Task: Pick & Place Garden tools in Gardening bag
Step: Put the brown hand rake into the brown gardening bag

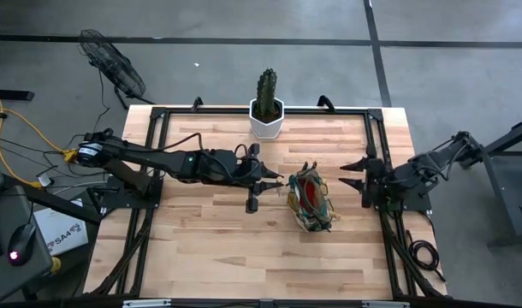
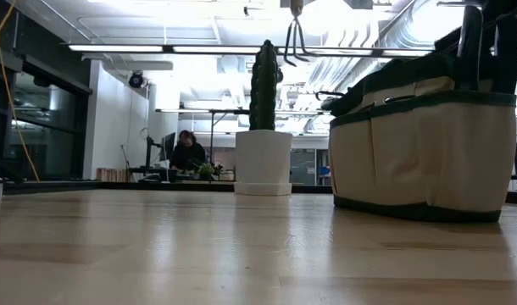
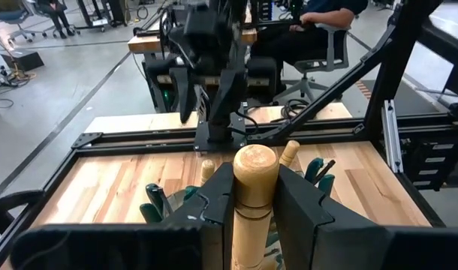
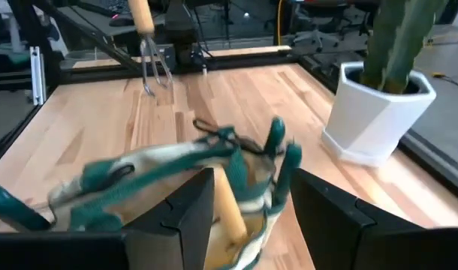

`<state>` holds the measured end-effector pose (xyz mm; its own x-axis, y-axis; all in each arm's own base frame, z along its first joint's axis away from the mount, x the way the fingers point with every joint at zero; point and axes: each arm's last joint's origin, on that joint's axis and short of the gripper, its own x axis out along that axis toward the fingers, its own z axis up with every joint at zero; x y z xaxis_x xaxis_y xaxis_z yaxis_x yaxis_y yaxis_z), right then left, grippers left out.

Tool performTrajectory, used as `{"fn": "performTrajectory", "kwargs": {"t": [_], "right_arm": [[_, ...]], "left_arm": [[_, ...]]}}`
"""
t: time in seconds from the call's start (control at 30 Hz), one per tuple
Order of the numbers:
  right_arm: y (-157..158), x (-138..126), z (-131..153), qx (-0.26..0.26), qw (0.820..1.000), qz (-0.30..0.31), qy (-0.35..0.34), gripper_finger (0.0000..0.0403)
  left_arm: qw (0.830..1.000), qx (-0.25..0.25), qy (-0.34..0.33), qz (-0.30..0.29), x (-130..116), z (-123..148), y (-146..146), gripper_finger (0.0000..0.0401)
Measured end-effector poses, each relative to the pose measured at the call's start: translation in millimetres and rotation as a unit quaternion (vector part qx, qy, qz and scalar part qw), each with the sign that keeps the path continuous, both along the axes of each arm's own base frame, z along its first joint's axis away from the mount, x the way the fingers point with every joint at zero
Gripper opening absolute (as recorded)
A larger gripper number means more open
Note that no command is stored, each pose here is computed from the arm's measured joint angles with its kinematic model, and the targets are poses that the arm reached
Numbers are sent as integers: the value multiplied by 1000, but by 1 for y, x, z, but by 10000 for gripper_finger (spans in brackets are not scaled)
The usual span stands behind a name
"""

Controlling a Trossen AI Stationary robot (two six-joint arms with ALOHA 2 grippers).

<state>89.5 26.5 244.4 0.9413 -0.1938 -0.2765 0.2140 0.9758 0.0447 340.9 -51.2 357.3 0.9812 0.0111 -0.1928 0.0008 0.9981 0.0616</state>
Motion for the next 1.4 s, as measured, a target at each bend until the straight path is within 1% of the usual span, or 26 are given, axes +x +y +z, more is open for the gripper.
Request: {"fn": "performTrajectory", "kwargs": {"t": [0.07,0.13,0.33,0.43,0.53,0.7,0.93,1.07,1.2,1.3,1.4], "right_arm": [[-1,-2,-9,13,1000,5,-17,168],[-1,-4,-12,22,999,20,-45,168],[-2,-5,-34,45,994,21,-96,167],[-1,-4,-49,45,994,20,-97,167],[-2,-4,-54,48,993,8,-111,167],[-3,-5,-55,52,991,8,-122,167],[-1,-5,-51,60,988,46,-138,167],[3,-2,-56,57,980,70,-176,167],[3,2,-65,45,977,65,-200,167],[1,3,-63,40,973,69,-216,167],[-2,4,-60,38,968,90,-230,167]], "left_arm": [[1000,0,-1,0,0,0,0,60],[1000,0,0,0,0,0,0,60],[1000,0,-2,2,0,0,0,60],[1000,6,-7,1,0,1,0,60],[1000,7,-11,1,0,2,0,60],[1000,10,-10,-1,0,2,0,60],[1000,14,-11,-2,0,2,0,60],[1000,16,-10,-3,0,2,0,60],[1000,17,-10,-4,0,2,0,60],[1000,16,-10,-6,0,2,0,60],[1000,19,-10,-7,0,2,0,60]]}}
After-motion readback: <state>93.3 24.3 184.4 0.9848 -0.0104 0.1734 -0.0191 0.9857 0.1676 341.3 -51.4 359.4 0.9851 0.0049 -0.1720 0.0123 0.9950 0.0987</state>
